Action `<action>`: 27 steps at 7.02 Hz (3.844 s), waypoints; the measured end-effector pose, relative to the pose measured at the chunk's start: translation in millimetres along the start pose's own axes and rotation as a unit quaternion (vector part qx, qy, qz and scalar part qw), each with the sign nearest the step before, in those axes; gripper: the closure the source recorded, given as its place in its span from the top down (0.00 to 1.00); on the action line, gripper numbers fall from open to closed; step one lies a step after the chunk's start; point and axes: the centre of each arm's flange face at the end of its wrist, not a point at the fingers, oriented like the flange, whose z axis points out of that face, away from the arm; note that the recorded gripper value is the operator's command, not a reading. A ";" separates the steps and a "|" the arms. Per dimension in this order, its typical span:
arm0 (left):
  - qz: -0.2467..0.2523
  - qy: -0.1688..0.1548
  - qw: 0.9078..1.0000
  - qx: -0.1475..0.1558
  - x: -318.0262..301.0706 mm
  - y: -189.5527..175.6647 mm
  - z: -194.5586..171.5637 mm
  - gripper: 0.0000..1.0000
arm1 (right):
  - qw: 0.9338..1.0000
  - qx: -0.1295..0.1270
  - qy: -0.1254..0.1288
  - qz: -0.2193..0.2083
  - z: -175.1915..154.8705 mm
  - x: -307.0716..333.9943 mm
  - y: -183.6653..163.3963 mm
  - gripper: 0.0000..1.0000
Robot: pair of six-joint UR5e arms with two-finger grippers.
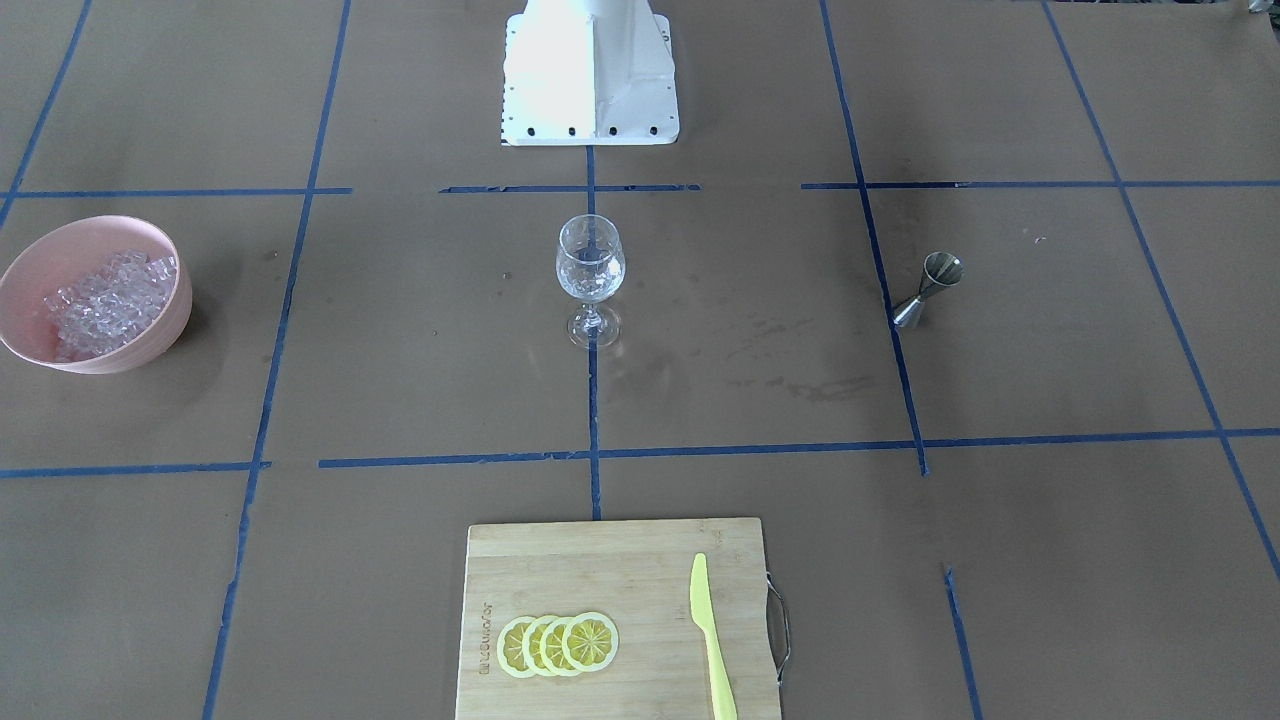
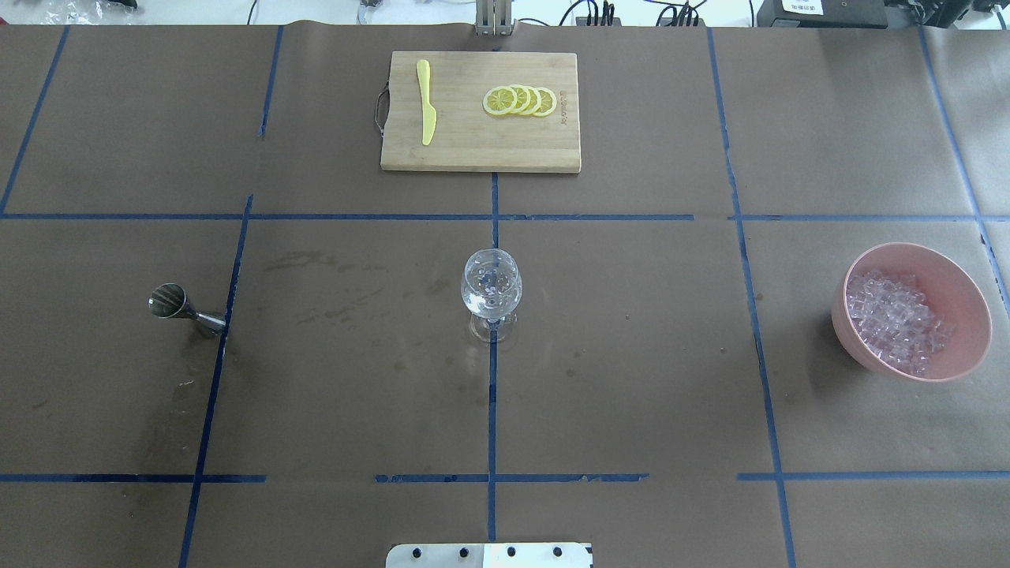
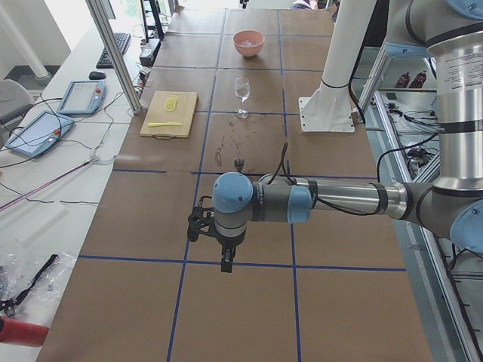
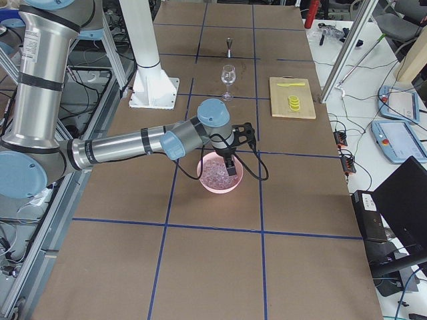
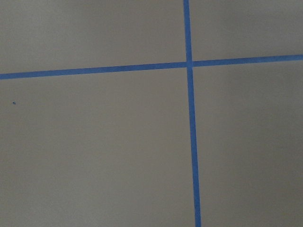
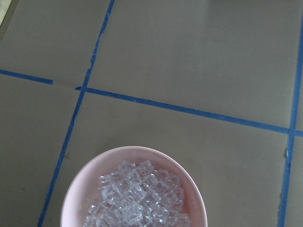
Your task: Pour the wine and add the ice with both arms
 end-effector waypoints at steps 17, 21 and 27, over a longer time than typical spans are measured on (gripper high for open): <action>0.032 0.005 0.999 0.030 9.6 -8.2 -6.9 1.00 | 0.989 -0.027 0.074 -0.122 161.1 -60.0 52.8 0.60; 0.032 0.005 0.999 0.029 9.2 -8.1 -6.6 1.00 | 0.989 -0.035 0.075 -0.124 164.9 -60.7 57.8 0.00; 0.033 0.006 0.999 0.031 10.2 -9.0 -7.5 1.00 | 0.993 -0.010 0.052 -0.109 119.2 -76.9 27.1 0.00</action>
